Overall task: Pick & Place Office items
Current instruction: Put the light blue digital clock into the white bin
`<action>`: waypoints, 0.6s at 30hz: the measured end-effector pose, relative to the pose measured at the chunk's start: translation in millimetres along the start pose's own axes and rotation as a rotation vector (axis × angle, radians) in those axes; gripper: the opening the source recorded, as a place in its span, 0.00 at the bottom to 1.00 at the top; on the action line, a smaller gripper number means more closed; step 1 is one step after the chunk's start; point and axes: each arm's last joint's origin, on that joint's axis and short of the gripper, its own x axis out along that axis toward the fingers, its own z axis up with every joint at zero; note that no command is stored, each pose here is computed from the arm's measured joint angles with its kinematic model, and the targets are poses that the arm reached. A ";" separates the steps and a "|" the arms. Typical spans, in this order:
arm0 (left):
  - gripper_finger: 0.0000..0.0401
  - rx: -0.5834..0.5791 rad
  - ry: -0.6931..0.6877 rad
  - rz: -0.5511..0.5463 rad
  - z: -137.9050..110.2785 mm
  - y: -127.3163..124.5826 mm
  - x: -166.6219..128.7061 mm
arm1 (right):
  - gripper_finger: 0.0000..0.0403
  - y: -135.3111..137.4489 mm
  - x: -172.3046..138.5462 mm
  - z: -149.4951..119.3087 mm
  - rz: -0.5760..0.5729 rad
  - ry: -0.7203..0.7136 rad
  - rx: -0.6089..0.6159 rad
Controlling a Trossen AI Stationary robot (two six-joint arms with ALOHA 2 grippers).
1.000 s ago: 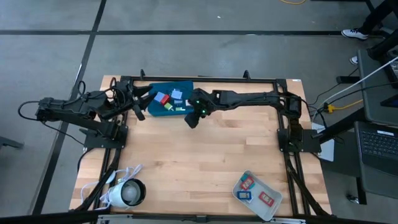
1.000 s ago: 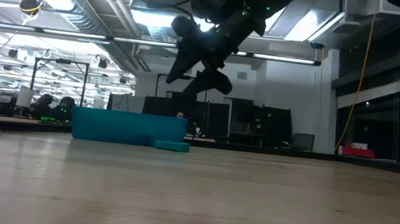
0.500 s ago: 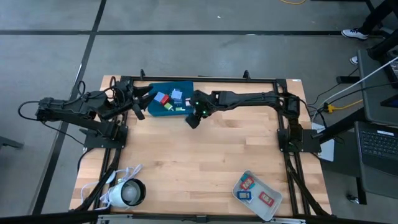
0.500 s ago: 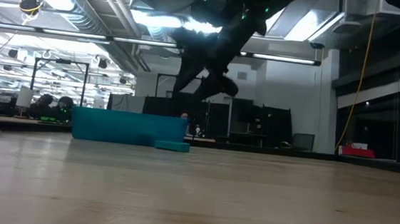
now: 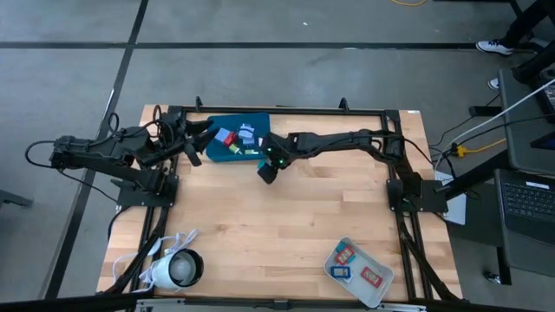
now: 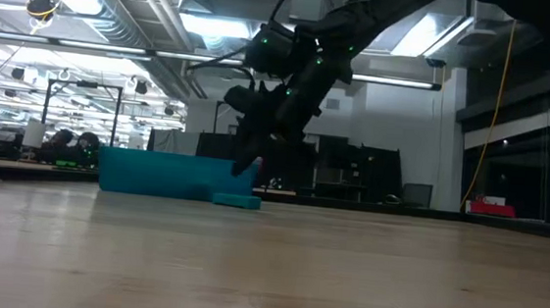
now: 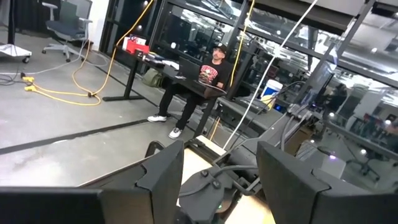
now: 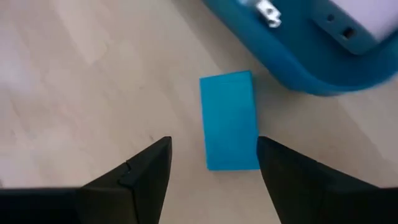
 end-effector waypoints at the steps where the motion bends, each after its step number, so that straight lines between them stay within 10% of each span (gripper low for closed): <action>1: 0.49 -0.002 0.000 0.001 0.0 0.0 0.0 | 0.60 0.1 0.0 0.6 0.006 -0.004 -0.007; 18: 0.49 -0.003 -0.001 0.013 -0.3 0.5 0.0 | 0.60 -5.5 19.6 -0.4 0.116 0.051 -0.030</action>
